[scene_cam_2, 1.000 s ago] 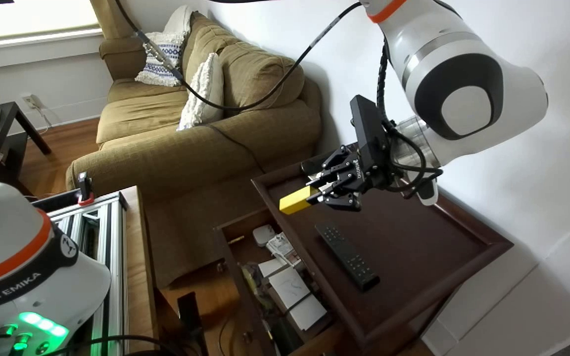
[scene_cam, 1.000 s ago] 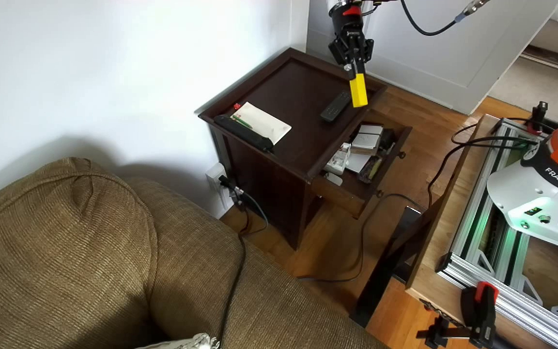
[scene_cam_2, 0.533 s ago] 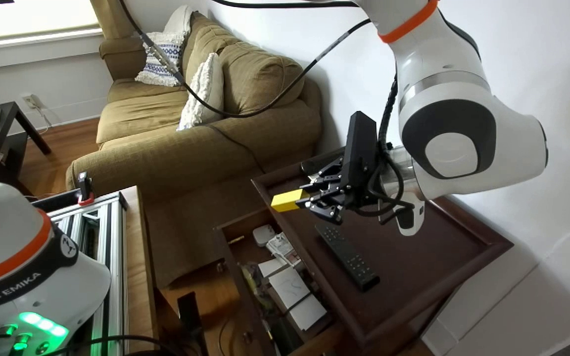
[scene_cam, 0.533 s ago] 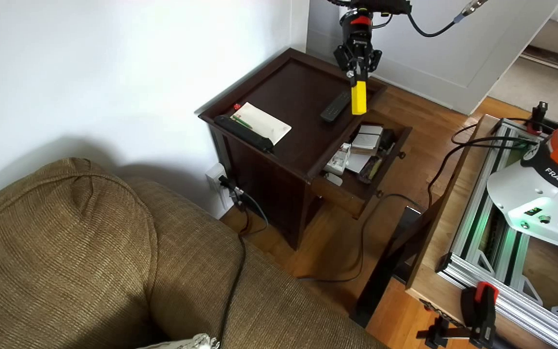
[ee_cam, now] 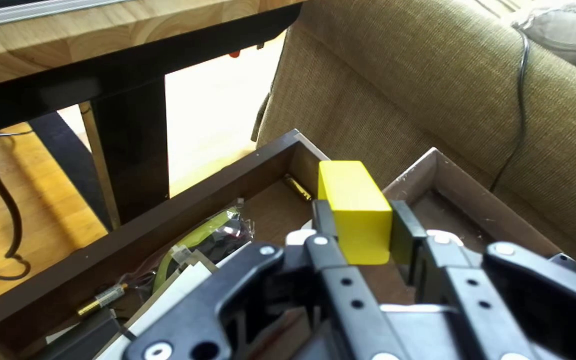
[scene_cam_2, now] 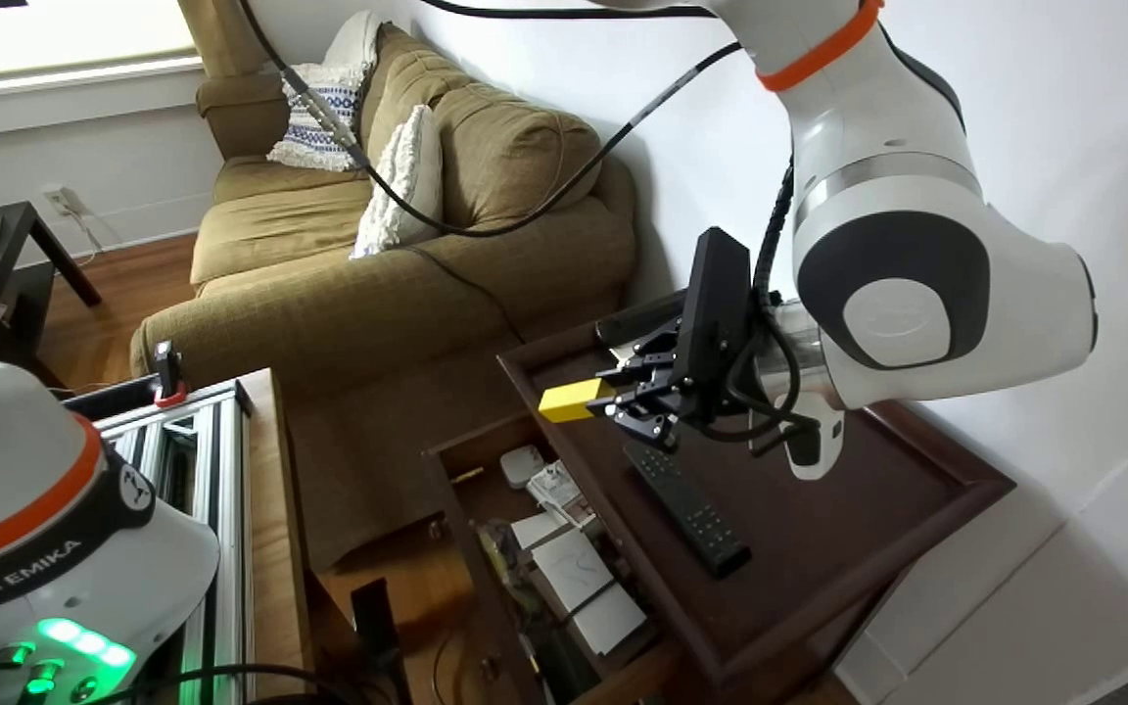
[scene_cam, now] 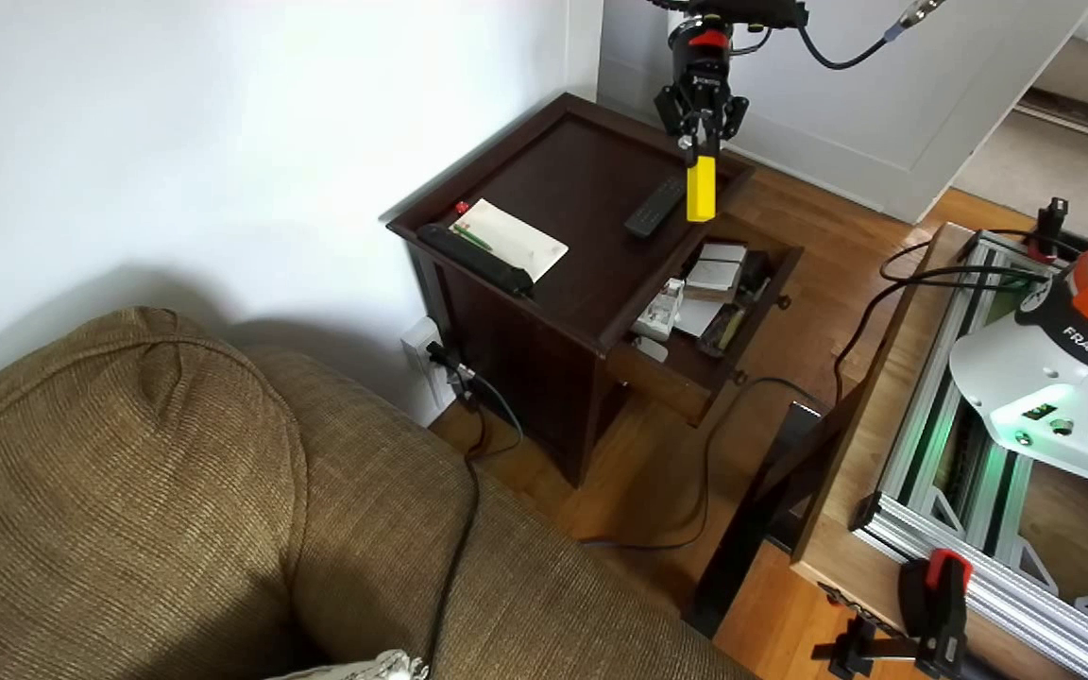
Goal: Put the yellow block in the drawer
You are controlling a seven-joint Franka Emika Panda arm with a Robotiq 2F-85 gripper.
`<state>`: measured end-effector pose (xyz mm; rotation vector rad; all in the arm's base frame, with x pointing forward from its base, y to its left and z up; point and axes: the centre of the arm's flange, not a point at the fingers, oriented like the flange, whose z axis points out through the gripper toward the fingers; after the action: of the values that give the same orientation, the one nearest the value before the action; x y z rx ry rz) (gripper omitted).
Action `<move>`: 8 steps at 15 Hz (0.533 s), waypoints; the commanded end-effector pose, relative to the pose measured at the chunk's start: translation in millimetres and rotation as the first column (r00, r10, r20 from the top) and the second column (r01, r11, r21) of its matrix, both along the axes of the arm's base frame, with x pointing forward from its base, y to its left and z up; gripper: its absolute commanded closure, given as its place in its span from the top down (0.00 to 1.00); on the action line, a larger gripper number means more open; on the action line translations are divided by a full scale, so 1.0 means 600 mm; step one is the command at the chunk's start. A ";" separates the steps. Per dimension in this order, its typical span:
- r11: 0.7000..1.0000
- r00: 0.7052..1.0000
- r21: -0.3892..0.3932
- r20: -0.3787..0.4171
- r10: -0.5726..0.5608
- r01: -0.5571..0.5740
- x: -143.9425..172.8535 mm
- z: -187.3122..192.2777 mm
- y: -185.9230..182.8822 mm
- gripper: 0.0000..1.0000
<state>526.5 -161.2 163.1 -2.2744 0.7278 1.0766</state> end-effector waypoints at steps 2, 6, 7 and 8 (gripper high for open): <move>1.000 1.000 -0.001 -0.010 -0.012 0.012 0.000 -0.009 -0.003 0.08; 0.999 0.996 0.038 -0.088 -0.023 0.027 -0.035 -0.050 0.000 0.08; 0.999 0.993 0.048 -0.113 -0.016 0.022 -0.046 -0.065 0.003 0.08; 0.999 0.991 0.047 -0.135 -0.017 0.023 -0.057 -0.078 0.007 0.08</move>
<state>511.4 -159.8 139.1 -2.2297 0.7470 1.1507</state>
